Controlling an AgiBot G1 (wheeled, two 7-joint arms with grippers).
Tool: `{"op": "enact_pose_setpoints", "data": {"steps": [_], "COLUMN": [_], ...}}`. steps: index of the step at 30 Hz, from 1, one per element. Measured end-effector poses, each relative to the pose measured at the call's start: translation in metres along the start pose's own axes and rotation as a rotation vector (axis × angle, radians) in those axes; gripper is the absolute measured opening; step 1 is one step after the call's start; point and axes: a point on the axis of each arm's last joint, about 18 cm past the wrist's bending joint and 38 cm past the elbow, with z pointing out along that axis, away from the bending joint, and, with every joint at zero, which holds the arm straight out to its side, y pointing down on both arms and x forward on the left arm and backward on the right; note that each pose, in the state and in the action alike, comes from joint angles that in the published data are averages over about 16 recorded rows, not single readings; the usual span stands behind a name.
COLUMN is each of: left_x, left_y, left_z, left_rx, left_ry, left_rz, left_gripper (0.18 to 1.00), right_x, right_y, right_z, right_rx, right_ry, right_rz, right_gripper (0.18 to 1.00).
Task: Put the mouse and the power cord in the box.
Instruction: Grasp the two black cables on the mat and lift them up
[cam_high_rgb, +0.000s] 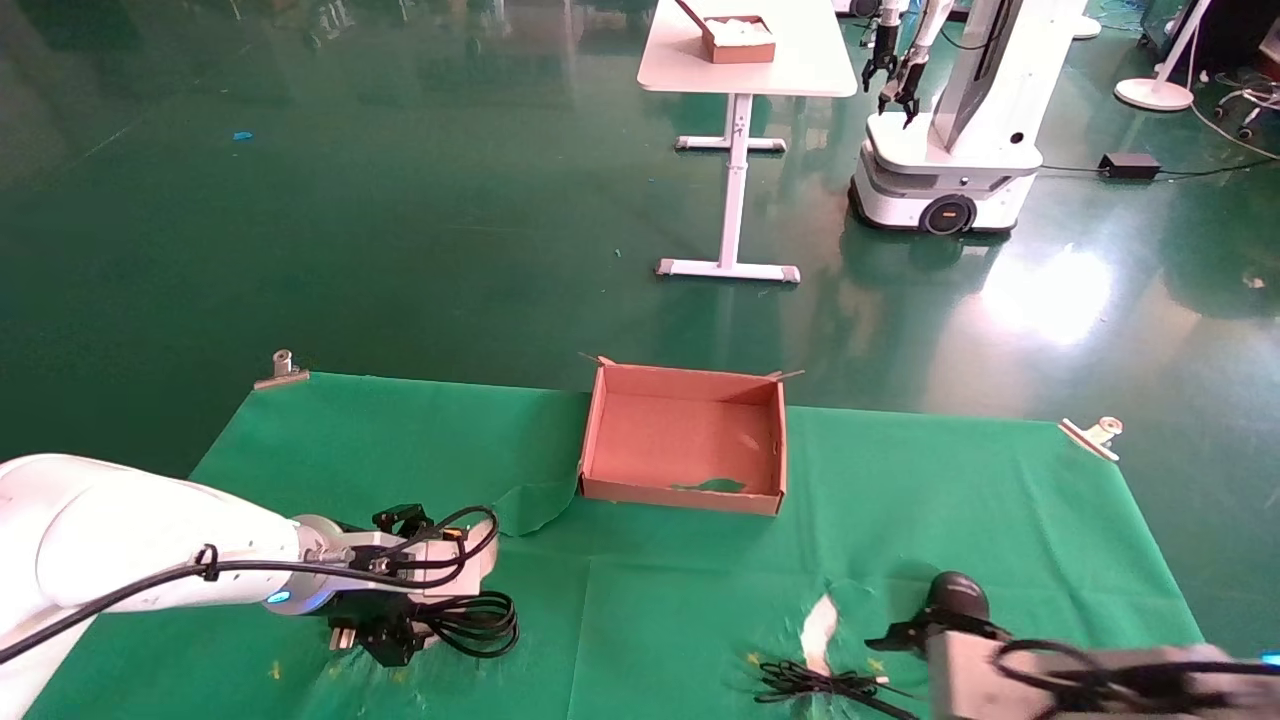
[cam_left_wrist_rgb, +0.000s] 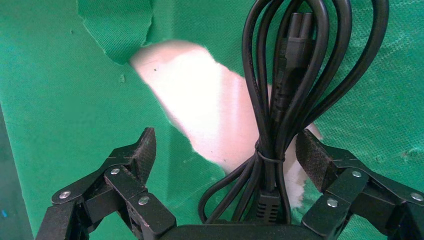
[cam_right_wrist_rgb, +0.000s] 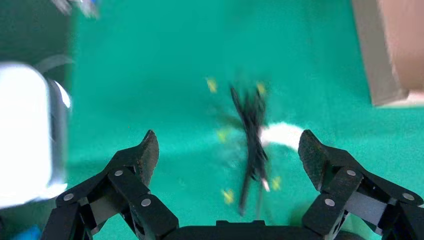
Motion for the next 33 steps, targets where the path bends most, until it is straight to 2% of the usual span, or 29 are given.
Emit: {"op": "enact_pose_setpoints", "data": {"steps": [7,15,28,33], "left_x": [-0.001,-0.001,-0.002,-0.002], "left_y": [0.0,0.001,0.001,0.001], "left_z": [0.001,0.001,0.002,0.002], "left_rx": [0.002,0.002,0.001,0.003], "left_ry": [0.002,0.003,0.002,0.002], "left_rz": [0.001,0.001,0.0,0.0], "left_gripper": [1.001,1.001,0.99,0.961], "right_x": [0.026,0.043,0.049,0.049], "right_y": [0.01,0.012,0.012,0.012], "right_z": [0.045,0.08,0.091,0.089], "right_rx": [-0.106,-0.16,-0.175,-0.173], "right_ry": [0.013,0.004,0.003,0.003], "right_rz": [-0.004,0.016,0.029,0.027], "right_gripper": [1.001,1.001,0.994,0.976]}}
